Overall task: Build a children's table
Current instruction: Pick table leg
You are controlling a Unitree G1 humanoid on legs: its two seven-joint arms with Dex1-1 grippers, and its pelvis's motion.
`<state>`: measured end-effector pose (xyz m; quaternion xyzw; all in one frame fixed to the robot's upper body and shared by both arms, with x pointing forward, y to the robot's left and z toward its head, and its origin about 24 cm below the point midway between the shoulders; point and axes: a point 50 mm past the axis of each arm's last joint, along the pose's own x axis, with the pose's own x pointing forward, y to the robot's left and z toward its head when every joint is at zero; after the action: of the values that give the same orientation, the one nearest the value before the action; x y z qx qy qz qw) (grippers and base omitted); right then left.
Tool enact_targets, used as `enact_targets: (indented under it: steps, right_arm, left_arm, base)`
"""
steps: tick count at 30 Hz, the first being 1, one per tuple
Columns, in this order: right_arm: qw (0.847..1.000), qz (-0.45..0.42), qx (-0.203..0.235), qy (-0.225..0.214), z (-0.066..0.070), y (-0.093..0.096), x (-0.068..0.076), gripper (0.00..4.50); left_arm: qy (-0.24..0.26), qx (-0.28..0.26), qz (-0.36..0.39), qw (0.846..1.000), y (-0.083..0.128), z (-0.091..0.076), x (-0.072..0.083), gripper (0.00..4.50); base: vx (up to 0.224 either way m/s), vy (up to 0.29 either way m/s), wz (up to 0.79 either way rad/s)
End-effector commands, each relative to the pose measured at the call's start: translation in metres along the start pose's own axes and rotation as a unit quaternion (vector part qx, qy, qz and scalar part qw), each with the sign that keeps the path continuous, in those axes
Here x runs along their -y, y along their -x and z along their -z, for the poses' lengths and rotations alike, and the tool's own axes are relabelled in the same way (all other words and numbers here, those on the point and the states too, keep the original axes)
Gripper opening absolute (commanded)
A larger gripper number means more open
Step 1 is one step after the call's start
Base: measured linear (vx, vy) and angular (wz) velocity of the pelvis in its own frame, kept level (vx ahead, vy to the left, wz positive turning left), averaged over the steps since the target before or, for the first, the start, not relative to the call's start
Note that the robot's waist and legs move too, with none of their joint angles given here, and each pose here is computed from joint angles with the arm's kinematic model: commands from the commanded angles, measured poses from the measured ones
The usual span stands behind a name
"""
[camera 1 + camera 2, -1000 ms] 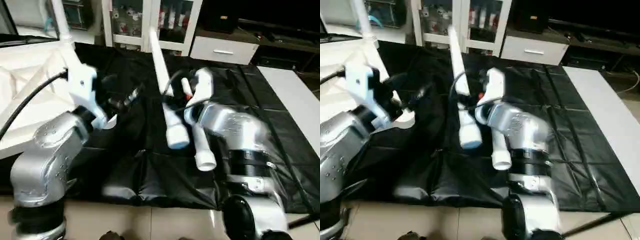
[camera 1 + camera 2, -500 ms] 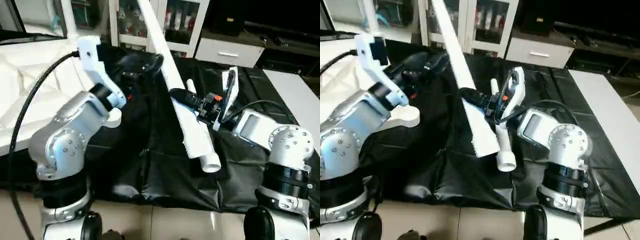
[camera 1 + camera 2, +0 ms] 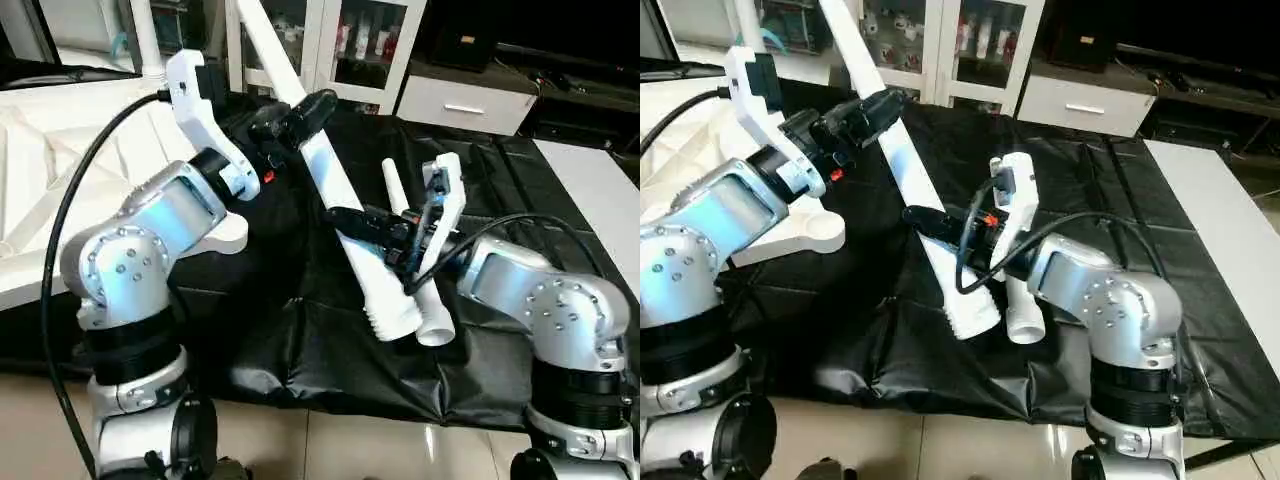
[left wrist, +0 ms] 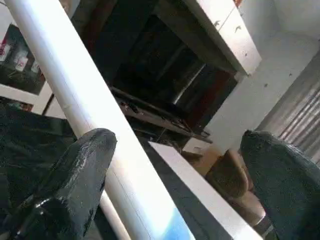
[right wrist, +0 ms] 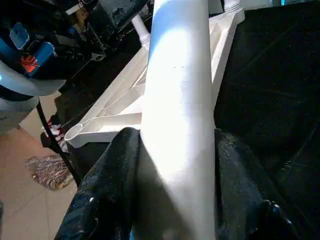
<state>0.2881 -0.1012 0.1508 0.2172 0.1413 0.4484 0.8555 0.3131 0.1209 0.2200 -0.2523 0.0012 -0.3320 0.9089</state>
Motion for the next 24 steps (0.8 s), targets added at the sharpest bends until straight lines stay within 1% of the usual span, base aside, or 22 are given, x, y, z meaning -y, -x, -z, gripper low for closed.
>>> enact_targets:
  steps: [1,2,3,6,7,9,10,12,13,14,15,16,17,18,20,22,24]
  right_arm:
    - [0.999,-0.015,0.033,0.029,-0.01,-0.002,-0.008,1.77]
    - [0.998,0.008,0.054,0.032,-0.015,-0.002,-0.004,1.77]
    - [0.997,0.016,0.062,0.033,-0.017,-0.001,-0.002,1.77]
    - [0.994,0.047,0.096,0.025,-0.024,0.001,0.006,1.77]
    - [0.993,0.047,0.108,0.018,-0.027,0.001,0.005,1.77]
    - [0.993,0.045,0.111,0.017,-0.028,0.001,0.004,1.76]
    - [0.993,0.038,0.109,0.02,-0.027,0.0,0.002,1.76]
    - [0.995,0.01,0.094,0.035,-0.022,-0.004,-0.007,1.76]
    - [0.995,0.003,0.089,0.037,-0.02,-0.004,-0.008,1.76]
    - [0.996,-0.017,0.072,0.045,-0.015,-0.006,-0.014,1.76]
    - [0.996,-0.017,0.072,0.045,-0.015,-0.006,-0.014,1.76]
    - [0.996,-0.045,0.035,0.061,-0.004,-0.007,-0.022,1.76]
    - [0.996,-0.049,0.03,0.062,-0.002,-0.007,-0.023,1.76]
    - [0.996,-0.06,0.014,0.066,0.004,-0.009,-0.027,1.76]
    - [0.995,-0.068,0.001,0.069,0.009,-0.01,-0.029,1.76]
    - [0.995,-0.065,-0.001,0.07,0.01,-0.012,-0.029,1.76]
    - [0.996,-0.055,0.001,0.069,0.011,-0.013,-0.026,1.76]
  left_arm:
    - [0.021,-0.019,0.009,1.0,-0.004,0.005,0.003,4.5]
    - [0.032,-0.012,0.011,0.999,-0.002,0.002,0.002,4.5]
    - [0.035,-0.009,0.01,0.999,-0.001,0.001,0.002,4.5]
    - [0.068,0.012,-0.006,0.998,0.002,-0.002,-0.006,4.5]
    - [0.077,0.015,-0.011,0.997,0.003,-0.002,-0.008,4.5]
    - [0.079,0.015,-0.01,0.997,0.003,-0.001,-0.009,4.5]
    - [0.084,0.016,-0.006,0.996,0.003,-0.001,-0.008,4.5]
    - [0.094,0.011,0.011,0.995,0.0,0.0,-0.004,4.5]
    - [0.096,0.01,0.015,0.995,-0.001,0.0,-0.003,4.5]
    - [0.099,0.004,0.021,0.995,-0.004,0.0,-0.001,4.5]
    - [0.099,0.004,0.021,0.995,-0.004,0.0,-0.001,4.5]
    - [0.098,-0.008,0.028,0.995,-0.007,0.003,0.002,4.5]
    - [0.098,-0.011,0.03,0.995,-0.008,0.004,0.002,4.5]
    - [0.096,-0.024,0.036,0.994,-0.01,0.008,0.005,4.5]
    - [0.101,-0.037,0.048,0.993,-0.011,0.014,0.009,4.5]
    - [0.101,-0.039,0.055,0.993,-0.011,0.015,0.011,4.5]
    - [0.103,-0.042,0.043,0.993,-0.011,0.017,0.009,4.5]
  base:
    - [0.0,0.0,0.0]
    - [0.0,0.0,0.0]
    - [0.0,0.0,0.0]
    - [0.0,0.0,0.0]
    - [0.0,0.0,0.0]
    - [0.0,0.0,0.0]
    - [0.0,0.0,0.0]
    - [0.0,0.0,0.0]
    - [0.0,0.0,0.0]
    - [0.0,0.0,0.0]
    - [0.0,0.0,0.0]
    - [0.0,0.0,0.0]
    - [0.0,0.0,0.0]
    - [0.0,0.0,0.0]
    - [0.0,0.0,0.0]
    - [0.0,0.0,0.0]
    - [0.0,0.0,0.0]
